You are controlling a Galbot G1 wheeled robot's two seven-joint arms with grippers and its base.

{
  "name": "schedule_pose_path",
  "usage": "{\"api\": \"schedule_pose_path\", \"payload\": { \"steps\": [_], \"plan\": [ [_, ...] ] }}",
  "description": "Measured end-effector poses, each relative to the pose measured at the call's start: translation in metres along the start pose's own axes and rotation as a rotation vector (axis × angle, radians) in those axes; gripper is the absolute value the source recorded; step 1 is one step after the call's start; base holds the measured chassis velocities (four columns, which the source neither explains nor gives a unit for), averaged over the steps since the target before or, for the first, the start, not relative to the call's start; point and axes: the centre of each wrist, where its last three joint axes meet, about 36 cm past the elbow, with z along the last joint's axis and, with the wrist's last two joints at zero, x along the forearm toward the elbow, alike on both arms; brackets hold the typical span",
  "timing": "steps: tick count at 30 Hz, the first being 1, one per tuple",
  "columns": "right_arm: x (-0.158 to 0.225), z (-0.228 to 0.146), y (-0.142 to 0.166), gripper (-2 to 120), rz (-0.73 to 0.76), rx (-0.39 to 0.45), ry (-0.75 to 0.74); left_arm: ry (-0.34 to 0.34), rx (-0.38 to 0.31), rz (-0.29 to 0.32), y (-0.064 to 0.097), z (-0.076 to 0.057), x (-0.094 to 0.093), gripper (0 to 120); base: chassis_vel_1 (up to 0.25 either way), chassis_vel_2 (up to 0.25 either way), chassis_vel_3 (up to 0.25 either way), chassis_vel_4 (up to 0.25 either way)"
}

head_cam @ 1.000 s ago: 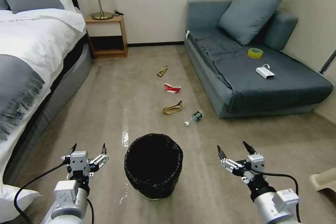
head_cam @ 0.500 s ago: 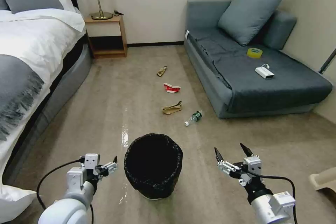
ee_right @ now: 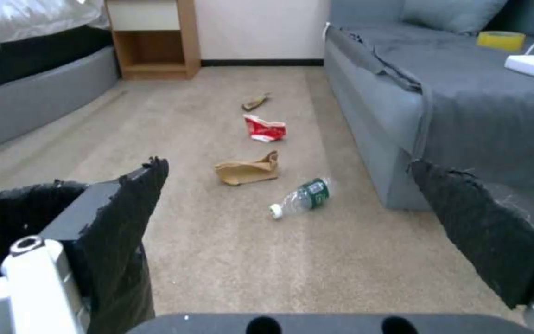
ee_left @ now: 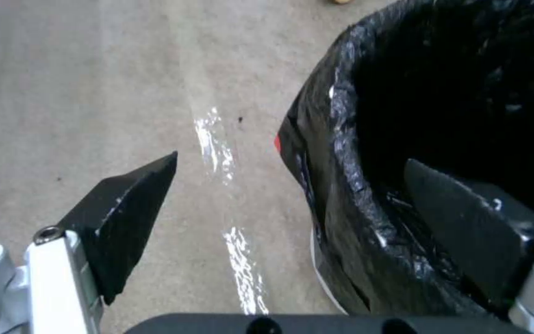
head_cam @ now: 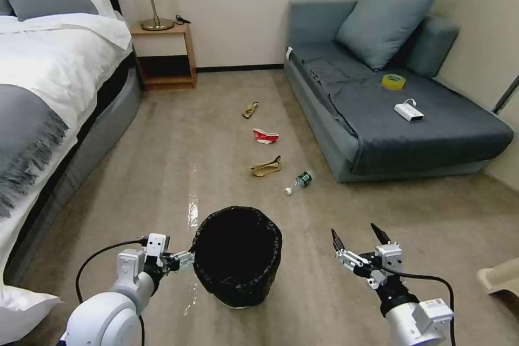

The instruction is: Pick up the trash bin, then pick up the garbage on the floor and place it into the trash bin.

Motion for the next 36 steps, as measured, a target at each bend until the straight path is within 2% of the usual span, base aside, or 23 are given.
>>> {"api": "schedule_pose_path", "payload": {
  "steps": [13,17,18,21,24,26,27,36],
  "plan": [
    [-0.003,0.005,-0.006,100,0.021,0.017,0.009,0.049,0.001,0.05,0.004,0.008,-0.026,97,0.0,0.0,0.0,0.0],
    [-0.002,0.005,-0.007,100,0.019,0.022,0.01,0.065,0.004,0.064,0.003,0.014,-0.032,80,0.0,0.0,0.0,0.0],
    [-0.002,0.005,-0.007,100,0.019,0.022,0.01,0.065,0.004,0.064,0.003,0.014,-0.032,80,0.0,0.0,0.0,0.0],
    [-0.002,0.005,-0.006,100,0.018,0.025,0.01,0.065,0.006,0.077,0.004,0.016,-0.033,65,0.0,0.0,0.0,0.0],
    [-0.001,0.006,-0.005,100,0.018,0.026,0.009,0.062,0.007,0.085,0.004,0.017,-0.034,58,0.0,0.0,0.0,0.0],
    [-0.001,0.006,-0.005,100,0.019,0.028,0.007,0.059,0.007,0.096,0.004,0.017,-0.034,47,0.0,0.0,0.0,0.0],
    [-0.001,0.006,-0.005,100,0.019,0.028,0.007,0.059,0.007,0.096,0.004,0.017,-0.034,47,0.0,0.0,0.0,0.0],
    [0.002,0.006,-0.002,100,0.026,0.029,-0.003,0.058,0.028,0.123,0.003,0.023,-0.032,11,0.0,0.0,0.0,0.0]
  ]
}}
